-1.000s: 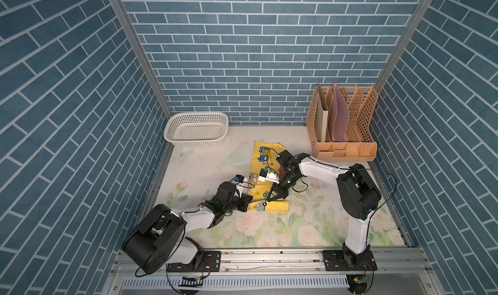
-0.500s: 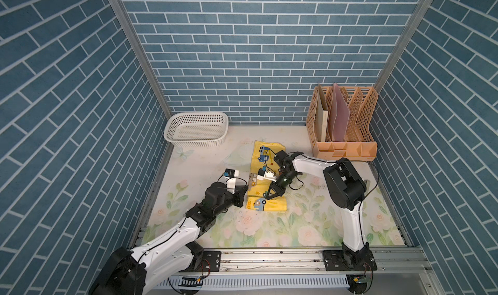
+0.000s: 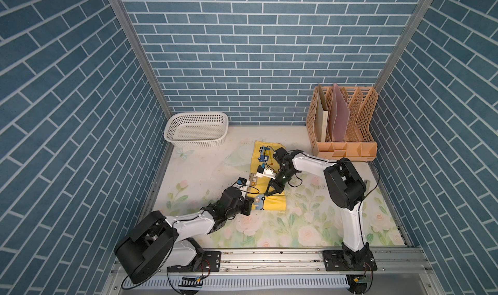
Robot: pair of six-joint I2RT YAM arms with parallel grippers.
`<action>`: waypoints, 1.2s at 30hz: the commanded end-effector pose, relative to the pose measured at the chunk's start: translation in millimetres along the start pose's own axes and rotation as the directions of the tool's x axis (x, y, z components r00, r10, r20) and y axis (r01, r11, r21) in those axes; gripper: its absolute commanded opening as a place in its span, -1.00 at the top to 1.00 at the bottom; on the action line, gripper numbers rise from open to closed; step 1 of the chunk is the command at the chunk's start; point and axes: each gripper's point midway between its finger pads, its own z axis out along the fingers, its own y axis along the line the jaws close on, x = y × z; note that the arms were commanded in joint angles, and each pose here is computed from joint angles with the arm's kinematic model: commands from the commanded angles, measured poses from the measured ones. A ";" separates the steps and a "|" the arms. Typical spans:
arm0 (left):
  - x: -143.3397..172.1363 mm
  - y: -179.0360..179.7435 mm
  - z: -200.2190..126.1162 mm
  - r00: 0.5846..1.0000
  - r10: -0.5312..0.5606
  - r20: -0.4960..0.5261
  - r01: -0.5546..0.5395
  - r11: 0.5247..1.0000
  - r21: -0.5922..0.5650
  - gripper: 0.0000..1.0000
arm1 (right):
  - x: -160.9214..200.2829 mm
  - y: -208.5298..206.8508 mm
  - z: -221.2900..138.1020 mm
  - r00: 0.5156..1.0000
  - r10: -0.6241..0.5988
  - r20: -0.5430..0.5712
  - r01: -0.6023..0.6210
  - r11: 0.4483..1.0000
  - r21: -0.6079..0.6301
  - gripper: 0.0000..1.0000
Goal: Roll up the pillowcase
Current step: Roll the pillowcase at the center of the board.
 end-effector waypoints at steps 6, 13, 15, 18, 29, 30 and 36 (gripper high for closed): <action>-12.9 -0.9 4.3 0.999 0.020 0.046 -0.020 1.000 -0.014 1.00 | -12.5 -0.1 -34.3 0.994 -0.085 0.074 0.066 0.971 0.229 0.01; -6.5 5.7 6.3 0.999 0.017 0.035 -0.016 0.999 -0.037 1.00 | -24.0 43.2 -71.1 0.913 -0.407 0.036 0.224 0.573 0.789 -0.71; -3.5 7.9 7.0 0.999 0.013 0.030 -0.011 0.999 -0.043 1.00 | -7.8 66.4 -53.0 0.888 -0.461 -0.011 0.284 0.528 0.800 -0.79; -1.4 9.0 7.5 1.000 0.006 0.026 -0.005 0.999 -0.043 1.00 | 16.2 84.3 -33.0 0.865 -0.493 -0.089 0.329 0.425 0.844 -0.80; -6.5 6.2 7.1 0.999 0.009 0.038 -0.007 0.999 -0.036 1.00 | 30.5 72.8 15.7 0.833 -0.515 -0.202 0.409 0.329 0.851 -0.77; -6.7 5.8 6.3 0.999 0.009 0.041 -0.007 0.999 -0.033 1.00 | 31.5 70.5 19.1 0.833 -0.515 -0.202 0.411 0.331 0.849 -0.74; -9.9 3.5 4.0 0.999 0.012 0.050 -0.010 1.000 -0.026 1.00 | 39.9 46.3 32.0 0.842 -0.475 -0.255 0.431 0.311 0.847 -0.51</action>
